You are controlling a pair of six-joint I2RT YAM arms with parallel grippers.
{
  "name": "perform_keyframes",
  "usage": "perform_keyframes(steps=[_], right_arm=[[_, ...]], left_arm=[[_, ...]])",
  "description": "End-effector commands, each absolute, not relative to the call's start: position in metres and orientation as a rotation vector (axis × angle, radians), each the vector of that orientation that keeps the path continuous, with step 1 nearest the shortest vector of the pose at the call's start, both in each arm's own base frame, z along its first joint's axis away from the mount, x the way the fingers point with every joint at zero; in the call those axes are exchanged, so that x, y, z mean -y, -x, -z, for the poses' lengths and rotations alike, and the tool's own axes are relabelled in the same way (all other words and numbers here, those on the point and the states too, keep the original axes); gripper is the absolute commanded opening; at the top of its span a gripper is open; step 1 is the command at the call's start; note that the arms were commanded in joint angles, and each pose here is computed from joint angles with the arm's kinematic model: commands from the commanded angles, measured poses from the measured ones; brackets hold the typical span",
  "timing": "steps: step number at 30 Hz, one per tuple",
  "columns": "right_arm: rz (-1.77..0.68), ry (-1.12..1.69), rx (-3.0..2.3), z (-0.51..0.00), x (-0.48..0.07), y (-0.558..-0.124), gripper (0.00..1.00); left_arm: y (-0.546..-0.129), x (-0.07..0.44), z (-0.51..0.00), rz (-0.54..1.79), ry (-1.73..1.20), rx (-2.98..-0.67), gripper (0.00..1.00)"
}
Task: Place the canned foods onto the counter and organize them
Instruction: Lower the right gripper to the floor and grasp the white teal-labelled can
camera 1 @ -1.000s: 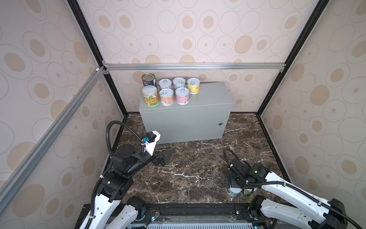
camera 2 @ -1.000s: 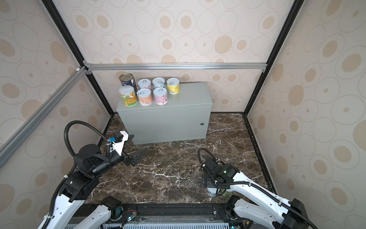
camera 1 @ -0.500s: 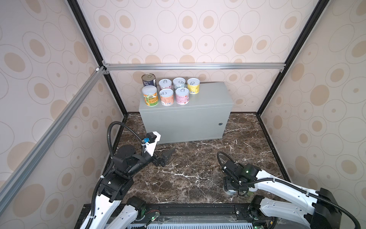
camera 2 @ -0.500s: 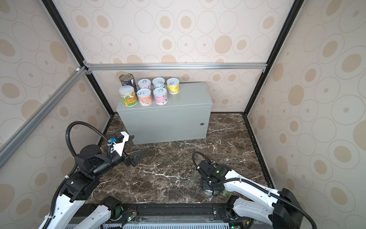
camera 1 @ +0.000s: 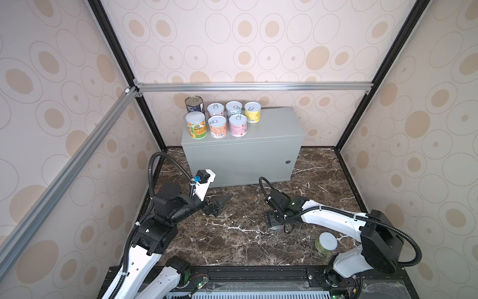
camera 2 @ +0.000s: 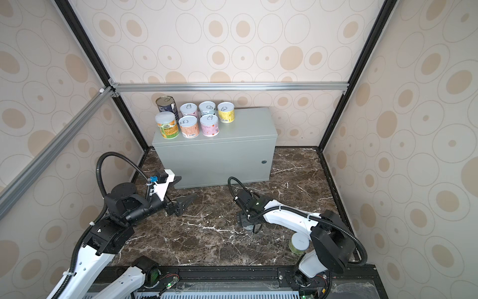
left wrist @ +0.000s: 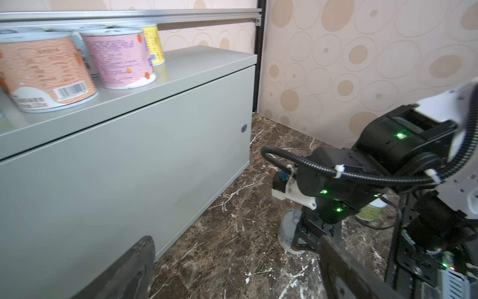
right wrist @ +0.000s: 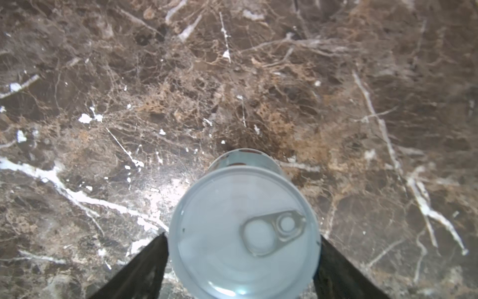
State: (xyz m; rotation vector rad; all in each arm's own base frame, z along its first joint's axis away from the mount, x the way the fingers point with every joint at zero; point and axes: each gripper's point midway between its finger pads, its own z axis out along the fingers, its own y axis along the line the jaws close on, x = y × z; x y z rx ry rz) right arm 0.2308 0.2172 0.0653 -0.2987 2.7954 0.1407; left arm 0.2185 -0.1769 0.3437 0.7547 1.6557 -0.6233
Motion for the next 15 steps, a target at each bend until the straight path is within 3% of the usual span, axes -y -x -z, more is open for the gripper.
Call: perform_keyframes(steps=[1,9,15], right_arm=[[-0.148,0.332,-2.756,-0.064,-0.222,-0.236,0.90],[-0.182,0.315,-2.759,-0.049,-0.226,-0.235,0.92],[-0.132,0.317,-2.730,-0.050,-0.220,-0.239,0.83]], left_arm=[[-0.195,0.194,-0.354,0.744,-0.900,-1.609,0.98],[-0.187,0.203,-0.351,0.829,-0.966,-1.634,0.98],[-0.188,0.201,-0.350,0.816,-0.958,-1.643,0.98]])
